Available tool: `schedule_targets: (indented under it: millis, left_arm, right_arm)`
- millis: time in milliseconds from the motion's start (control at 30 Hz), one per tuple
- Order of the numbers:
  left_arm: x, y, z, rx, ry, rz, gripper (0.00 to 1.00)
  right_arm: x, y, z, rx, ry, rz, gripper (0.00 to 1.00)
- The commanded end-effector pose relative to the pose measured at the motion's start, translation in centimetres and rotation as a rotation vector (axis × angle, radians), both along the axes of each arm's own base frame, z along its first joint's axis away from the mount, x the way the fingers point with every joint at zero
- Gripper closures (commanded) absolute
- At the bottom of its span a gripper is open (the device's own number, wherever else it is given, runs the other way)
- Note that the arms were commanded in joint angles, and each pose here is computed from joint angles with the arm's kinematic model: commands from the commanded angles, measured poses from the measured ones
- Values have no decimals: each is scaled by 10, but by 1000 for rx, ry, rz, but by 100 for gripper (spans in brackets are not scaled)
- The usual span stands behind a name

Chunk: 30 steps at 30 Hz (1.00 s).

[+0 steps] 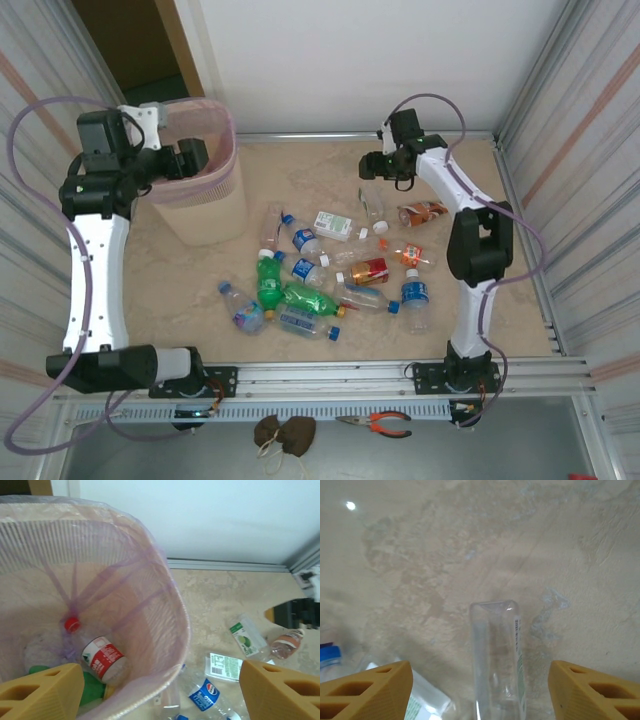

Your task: Put the plastic bottles in the bin

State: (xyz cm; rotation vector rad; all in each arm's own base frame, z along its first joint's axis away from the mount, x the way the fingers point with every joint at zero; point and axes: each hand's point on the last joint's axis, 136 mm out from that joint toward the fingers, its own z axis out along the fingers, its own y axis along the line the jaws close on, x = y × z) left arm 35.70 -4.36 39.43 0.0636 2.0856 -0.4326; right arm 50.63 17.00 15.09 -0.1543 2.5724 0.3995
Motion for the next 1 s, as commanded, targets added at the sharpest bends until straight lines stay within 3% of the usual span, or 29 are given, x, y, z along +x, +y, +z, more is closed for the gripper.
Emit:
schedule_targets:
  millis: [0, 467, 967]
  left_arm:
    - [-9, -17, 14, -53, -64, -52, 19]
    - [-19, -44, 6, -114, -86, -107, 20]
    - [-23, -55, 3, -140, -101, -144, 21]
  right_arm:
    - [1, 3, -14, -39, 56, 12, 31]
    - [15, 16, -79, -128, 152, 62, 37]
    - [19, 12, -81, -197, 134, 66, 58]
